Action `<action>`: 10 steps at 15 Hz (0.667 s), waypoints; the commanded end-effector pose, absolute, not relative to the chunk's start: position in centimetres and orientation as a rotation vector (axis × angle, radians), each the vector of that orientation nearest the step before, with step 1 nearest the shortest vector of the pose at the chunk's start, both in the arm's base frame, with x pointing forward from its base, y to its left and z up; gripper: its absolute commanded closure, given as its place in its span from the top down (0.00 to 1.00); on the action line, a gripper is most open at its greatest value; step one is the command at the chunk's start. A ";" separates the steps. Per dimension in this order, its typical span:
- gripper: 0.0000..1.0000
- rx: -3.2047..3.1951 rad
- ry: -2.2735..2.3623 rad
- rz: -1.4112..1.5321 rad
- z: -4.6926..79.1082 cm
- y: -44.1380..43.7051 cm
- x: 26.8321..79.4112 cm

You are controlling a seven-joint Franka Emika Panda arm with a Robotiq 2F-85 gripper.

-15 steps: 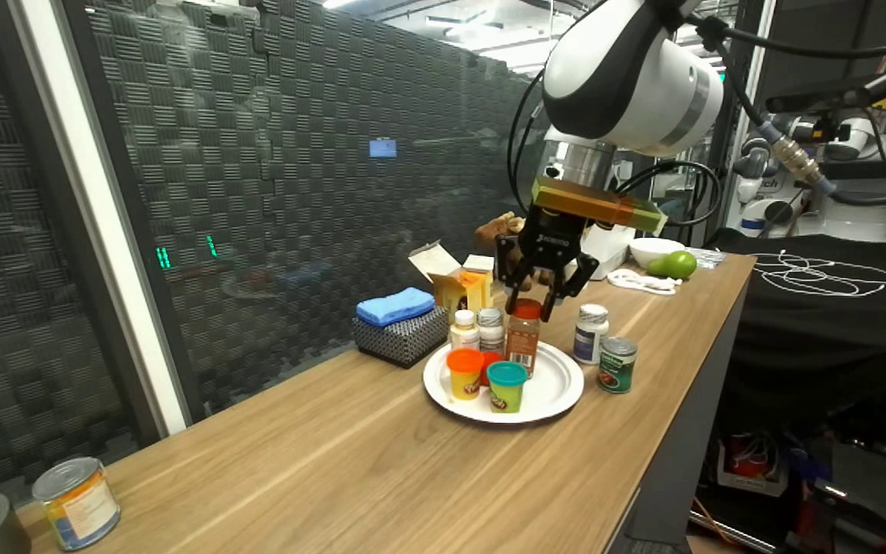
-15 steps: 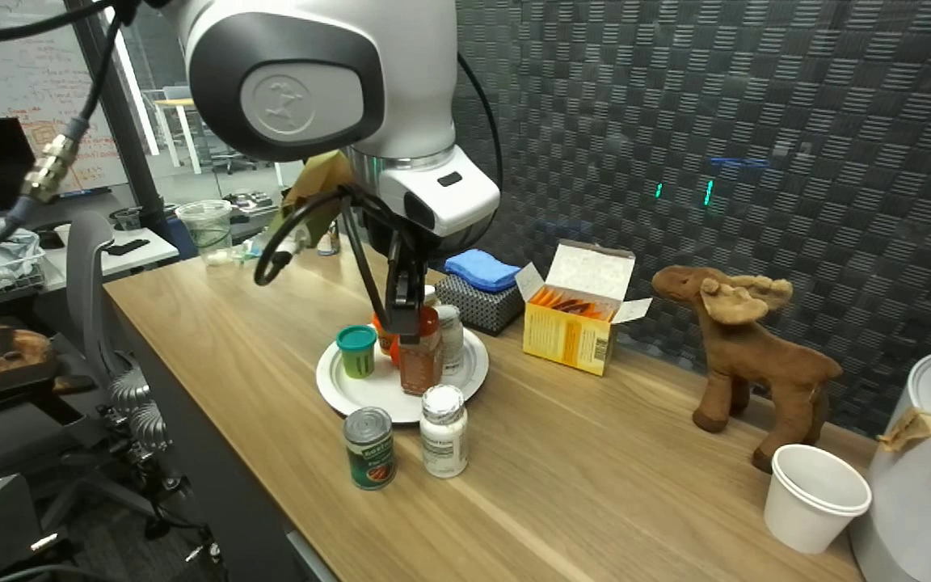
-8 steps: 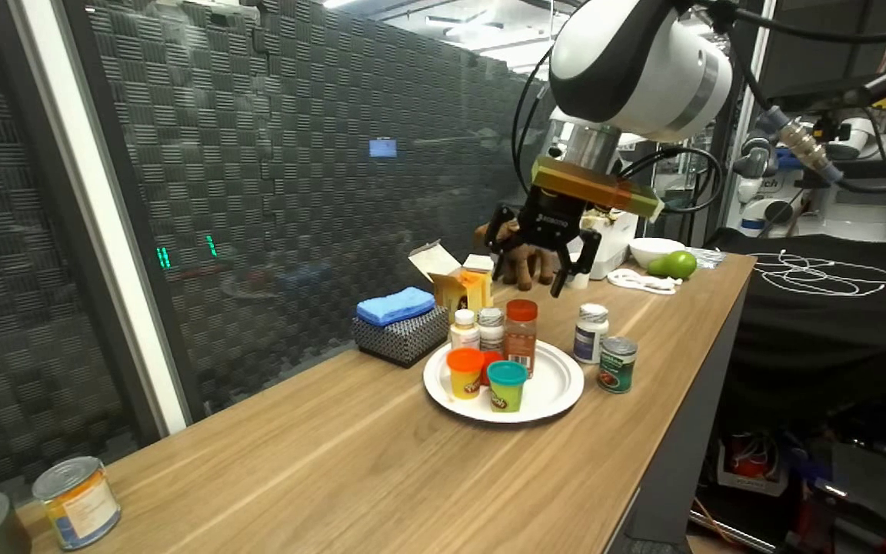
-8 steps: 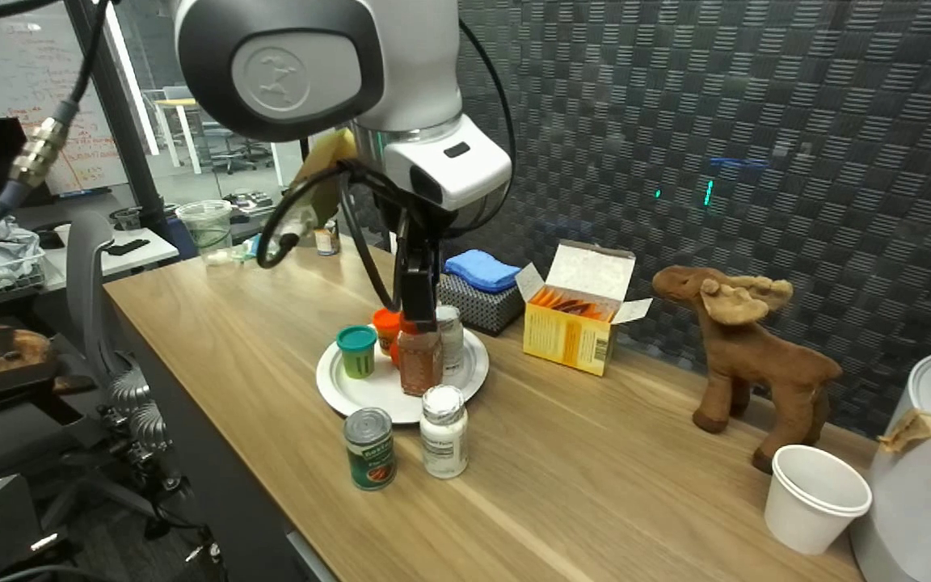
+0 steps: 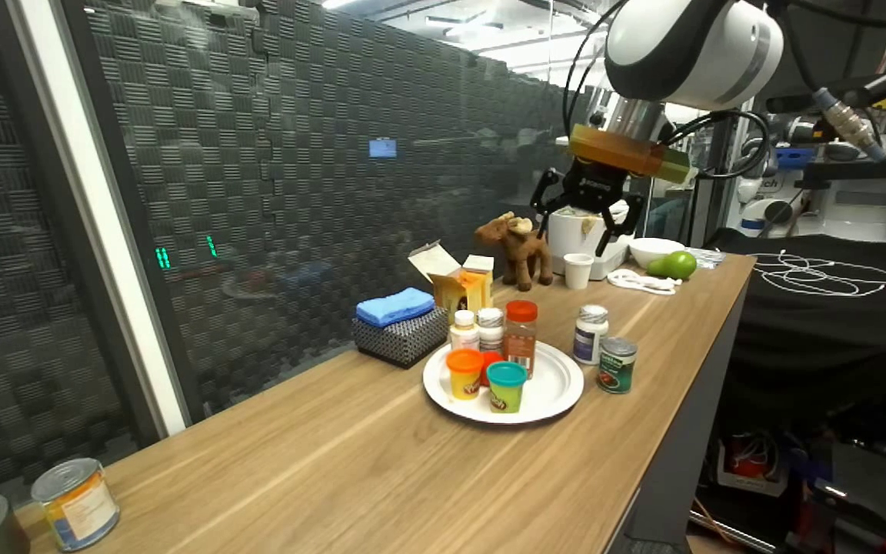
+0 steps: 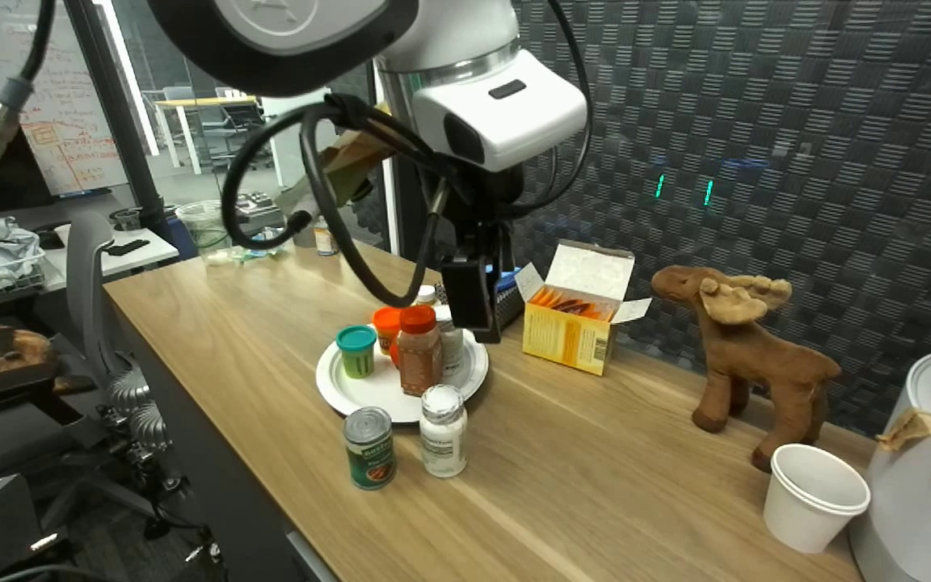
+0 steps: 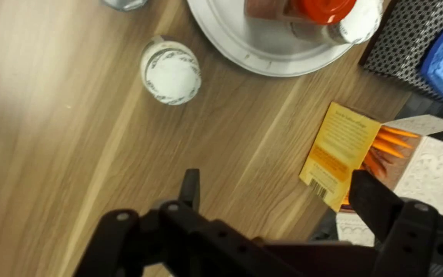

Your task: Put the objects surrounding the white plate on to the plate.

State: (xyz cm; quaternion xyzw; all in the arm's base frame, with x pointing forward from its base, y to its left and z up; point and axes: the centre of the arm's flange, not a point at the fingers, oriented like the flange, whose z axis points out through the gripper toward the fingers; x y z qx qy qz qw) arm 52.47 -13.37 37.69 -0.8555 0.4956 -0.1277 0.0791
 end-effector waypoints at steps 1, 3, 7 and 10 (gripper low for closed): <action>1.00 -2.550 1.567 -0.313 37.2 -14.7 52.0; 1.00 -2.549 1.566 -0.225 36.1 -15.1 52.2; 1.00 -2.561 1.569 -0.074 33.9 -14.6 52.1; 1.00 -2.544 1.564 0.008 32.5 -14.3 52.5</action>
